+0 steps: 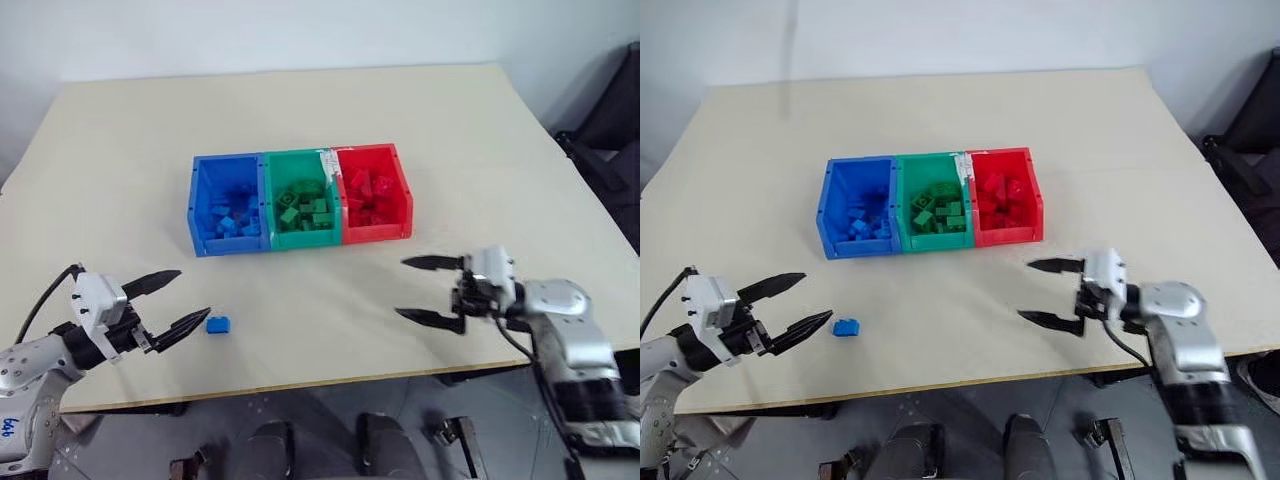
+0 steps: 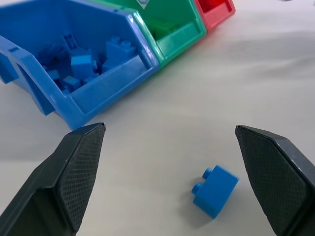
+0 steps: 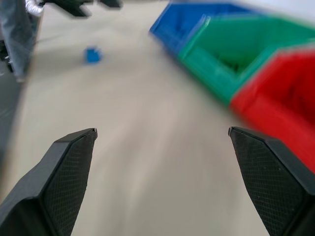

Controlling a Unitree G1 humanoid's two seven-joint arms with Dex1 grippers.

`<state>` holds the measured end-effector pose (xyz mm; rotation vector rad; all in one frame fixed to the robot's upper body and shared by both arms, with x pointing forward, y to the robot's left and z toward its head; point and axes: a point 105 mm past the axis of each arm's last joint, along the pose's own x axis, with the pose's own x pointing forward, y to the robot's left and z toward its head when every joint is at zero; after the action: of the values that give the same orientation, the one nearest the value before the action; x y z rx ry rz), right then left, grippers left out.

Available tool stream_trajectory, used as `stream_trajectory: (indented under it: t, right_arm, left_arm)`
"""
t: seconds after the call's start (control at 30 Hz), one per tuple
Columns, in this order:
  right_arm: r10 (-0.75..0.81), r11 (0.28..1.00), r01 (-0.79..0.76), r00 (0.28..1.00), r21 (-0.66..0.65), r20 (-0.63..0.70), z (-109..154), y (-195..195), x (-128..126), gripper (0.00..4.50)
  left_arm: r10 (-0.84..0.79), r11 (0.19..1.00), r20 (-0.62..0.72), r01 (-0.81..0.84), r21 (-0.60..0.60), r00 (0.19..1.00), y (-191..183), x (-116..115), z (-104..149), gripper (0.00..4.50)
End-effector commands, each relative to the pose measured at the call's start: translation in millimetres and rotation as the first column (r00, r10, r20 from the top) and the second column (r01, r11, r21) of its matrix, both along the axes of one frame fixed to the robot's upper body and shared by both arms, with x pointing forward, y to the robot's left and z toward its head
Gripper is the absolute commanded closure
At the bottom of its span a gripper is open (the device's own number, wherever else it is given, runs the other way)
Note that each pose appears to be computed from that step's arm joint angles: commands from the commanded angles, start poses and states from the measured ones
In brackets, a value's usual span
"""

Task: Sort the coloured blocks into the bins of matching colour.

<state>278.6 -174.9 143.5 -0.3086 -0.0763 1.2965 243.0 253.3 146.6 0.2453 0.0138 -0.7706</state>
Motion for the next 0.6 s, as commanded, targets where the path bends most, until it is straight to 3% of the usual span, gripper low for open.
stream_trajectory:
  t: [0.03, 0.3, 0.6]
  right_arm:
    - [0.045, 0.999, -0.044, 0.997, -0.008, 0.063, 12, -4, -13, 0.02]
    - [0.078, 0.997, -0.08, 0.992, 0.02, 0.097, 17, 4, -18, 0.02]
    - [0.181, 0.983, -0.185, 0.976, 0.02, 0.12, 17, 23, -24, 0.02]
  left_arm:
    - [0.042, 0.999, -0.014, -0.042, 0.025, 0.999, 26, -12, 6, 0.0]
    - [0.071, 0.988, -0.173, -0.045, 0.151, 0.982, 64, -47, -20, 0.0]
    - [0.133, 0.961, -0.199, -0.078, 0.264, 0.971, 88, -66, -31, 0.0]
